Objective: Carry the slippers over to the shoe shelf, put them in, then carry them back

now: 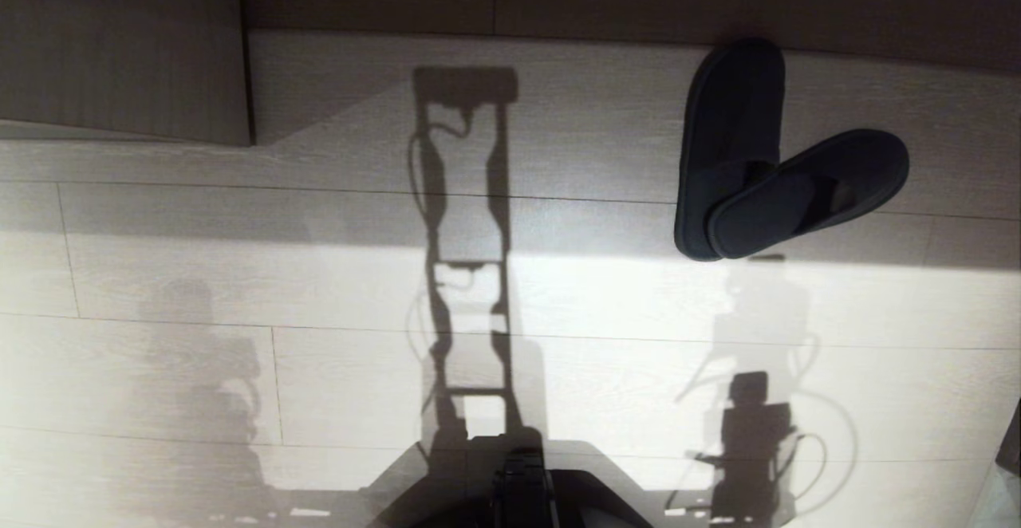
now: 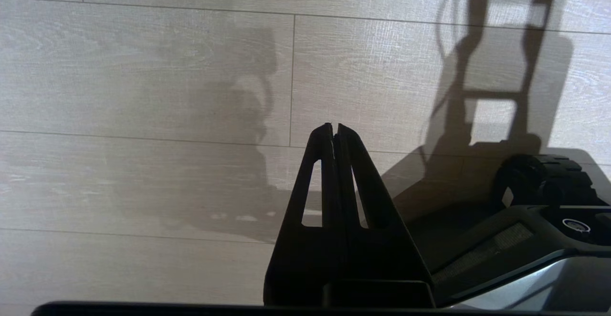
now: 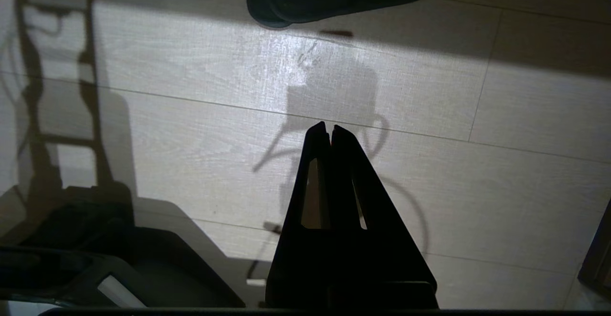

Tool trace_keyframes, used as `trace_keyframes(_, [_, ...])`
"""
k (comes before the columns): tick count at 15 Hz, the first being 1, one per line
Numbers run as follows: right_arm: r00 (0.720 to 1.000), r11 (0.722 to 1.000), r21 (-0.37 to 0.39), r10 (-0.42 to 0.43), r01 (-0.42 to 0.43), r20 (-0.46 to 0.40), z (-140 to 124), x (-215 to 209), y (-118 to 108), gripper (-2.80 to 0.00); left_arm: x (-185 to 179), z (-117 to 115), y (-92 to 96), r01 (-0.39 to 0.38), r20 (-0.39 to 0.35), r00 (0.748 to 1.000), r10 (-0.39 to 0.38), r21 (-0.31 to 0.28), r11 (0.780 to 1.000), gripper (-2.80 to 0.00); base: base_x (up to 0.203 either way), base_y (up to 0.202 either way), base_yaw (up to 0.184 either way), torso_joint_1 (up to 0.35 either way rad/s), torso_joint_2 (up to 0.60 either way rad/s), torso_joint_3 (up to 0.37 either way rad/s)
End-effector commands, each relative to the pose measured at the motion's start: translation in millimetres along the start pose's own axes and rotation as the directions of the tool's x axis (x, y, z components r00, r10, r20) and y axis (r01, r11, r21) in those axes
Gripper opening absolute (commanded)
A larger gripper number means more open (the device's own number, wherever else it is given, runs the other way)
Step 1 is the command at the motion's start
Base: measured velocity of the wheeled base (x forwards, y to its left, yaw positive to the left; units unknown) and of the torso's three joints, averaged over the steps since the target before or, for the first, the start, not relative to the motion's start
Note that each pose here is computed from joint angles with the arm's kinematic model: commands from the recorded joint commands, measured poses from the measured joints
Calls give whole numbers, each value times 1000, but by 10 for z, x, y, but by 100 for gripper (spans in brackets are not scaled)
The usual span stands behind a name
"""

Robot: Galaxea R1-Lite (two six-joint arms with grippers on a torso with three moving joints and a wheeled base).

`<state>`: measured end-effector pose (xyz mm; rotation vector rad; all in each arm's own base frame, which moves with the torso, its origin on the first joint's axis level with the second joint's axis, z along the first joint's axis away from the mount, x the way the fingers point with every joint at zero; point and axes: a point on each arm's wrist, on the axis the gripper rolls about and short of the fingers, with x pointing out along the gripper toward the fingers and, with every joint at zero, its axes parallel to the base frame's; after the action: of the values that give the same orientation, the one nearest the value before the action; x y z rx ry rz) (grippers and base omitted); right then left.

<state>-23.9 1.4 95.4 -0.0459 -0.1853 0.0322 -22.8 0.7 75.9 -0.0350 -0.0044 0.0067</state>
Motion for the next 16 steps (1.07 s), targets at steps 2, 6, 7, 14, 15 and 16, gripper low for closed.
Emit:
trace_keyframes(2, [1000, 1000, -3, -8, 8, 11, -116, -28, 8, -280, 0, 0, 0, -1, 0, 1000, 1, 0, 1000, -280, 0, 0, 0, 0, 0, 0])
trace_keyframes(6, [1000, 1000, -3, -12, 12, 19, -108, -28, 7, -280, 0, 0, 0, -1, 0, 1000, 1, 0, 1000, -280, 0, 0, 0, 0, 0, 0])
trace_keyframes(7, [1000, 999, -32, -11, 11, -5, -132, -28, 7, -280, 0, 0, 0, -1, 0, 1000, 1, 0, 1000, -280, 0, 0, 0, 0, 0, 0])
trace_keyframes(14, [987, 999, -44, -22, 16, -156, -287, -41, 10, -280, 0, 0, 0, -1, 0, 1000, 1, 0, 1000, -280, 0, 0, 0, 0, 0, 0])
trace_keyframes(15, [973, 999, -40, -21, 12, -228, -360, -55, 13, -280, 0, 0, 0, -1, 0, 1000, 1, 0, 1000, -280, 0, 0, 0, 0, 0, 0])
trace_keyframes(16, [968, 999, -39, -21, 12, -249, -382, -60, 13, -280, 0, 0, 0, -1, 0, 1000, 1, 0, 1000, -280, 0, 0, 0, 0, 0, 0])
